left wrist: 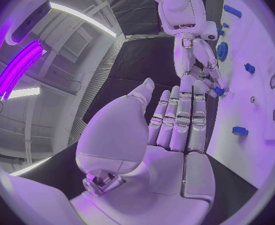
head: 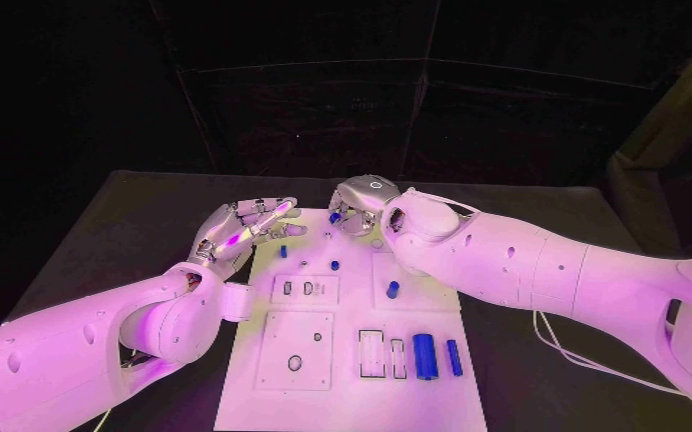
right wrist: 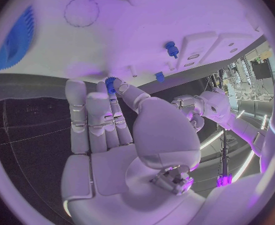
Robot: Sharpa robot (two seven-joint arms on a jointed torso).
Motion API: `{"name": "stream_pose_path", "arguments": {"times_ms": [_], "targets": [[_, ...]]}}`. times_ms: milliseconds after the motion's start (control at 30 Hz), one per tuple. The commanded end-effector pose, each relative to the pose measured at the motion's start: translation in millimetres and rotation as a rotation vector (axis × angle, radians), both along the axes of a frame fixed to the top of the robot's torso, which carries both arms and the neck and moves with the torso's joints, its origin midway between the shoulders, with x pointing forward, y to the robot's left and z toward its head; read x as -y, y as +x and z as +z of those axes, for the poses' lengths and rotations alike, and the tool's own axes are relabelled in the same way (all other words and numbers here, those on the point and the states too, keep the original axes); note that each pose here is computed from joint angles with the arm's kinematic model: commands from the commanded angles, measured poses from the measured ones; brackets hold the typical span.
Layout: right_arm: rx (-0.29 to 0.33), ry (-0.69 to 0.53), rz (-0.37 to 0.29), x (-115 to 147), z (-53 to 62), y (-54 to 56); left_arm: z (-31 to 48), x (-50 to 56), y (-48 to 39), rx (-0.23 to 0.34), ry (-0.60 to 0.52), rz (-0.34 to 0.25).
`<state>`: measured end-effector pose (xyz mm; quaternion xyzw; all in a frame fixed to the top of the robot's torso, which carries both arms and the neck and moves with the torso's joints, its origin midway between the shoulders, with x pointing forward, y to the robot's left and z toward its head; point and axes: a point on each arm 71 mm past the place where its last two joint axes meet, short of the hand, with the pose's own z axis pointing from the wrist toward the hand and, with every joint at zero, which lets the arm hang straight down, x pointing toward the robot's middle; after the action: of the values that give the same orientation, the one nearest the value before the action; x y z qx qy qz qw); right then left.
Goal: Assemble the parts on the task board
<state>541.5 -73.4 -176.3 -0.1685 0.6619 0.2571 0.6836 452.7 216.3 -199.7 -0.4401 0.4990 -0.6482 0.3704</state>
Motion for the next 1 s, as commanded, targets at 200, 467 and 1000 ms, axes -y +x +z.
{"name": "stream_pose_path", "arguments": {"times_ms": [200,467,1000], "targets": [[-0.002,-0.015,-0.008,-0.5,-1.5,2.2,1.3,0.4,0.3,0.003,-0.008,-0.013],[0.043,0.029,-0.01,4.3,3.8,-0.5,1.0,-0.2,0.8,-0.001,-0.007,-0.015],[-0.231,0.172,-0.215,117.3,19.5,-25.6,1.8,-3.0,-1.0,-0.003,-0.008,-0.018]]}}
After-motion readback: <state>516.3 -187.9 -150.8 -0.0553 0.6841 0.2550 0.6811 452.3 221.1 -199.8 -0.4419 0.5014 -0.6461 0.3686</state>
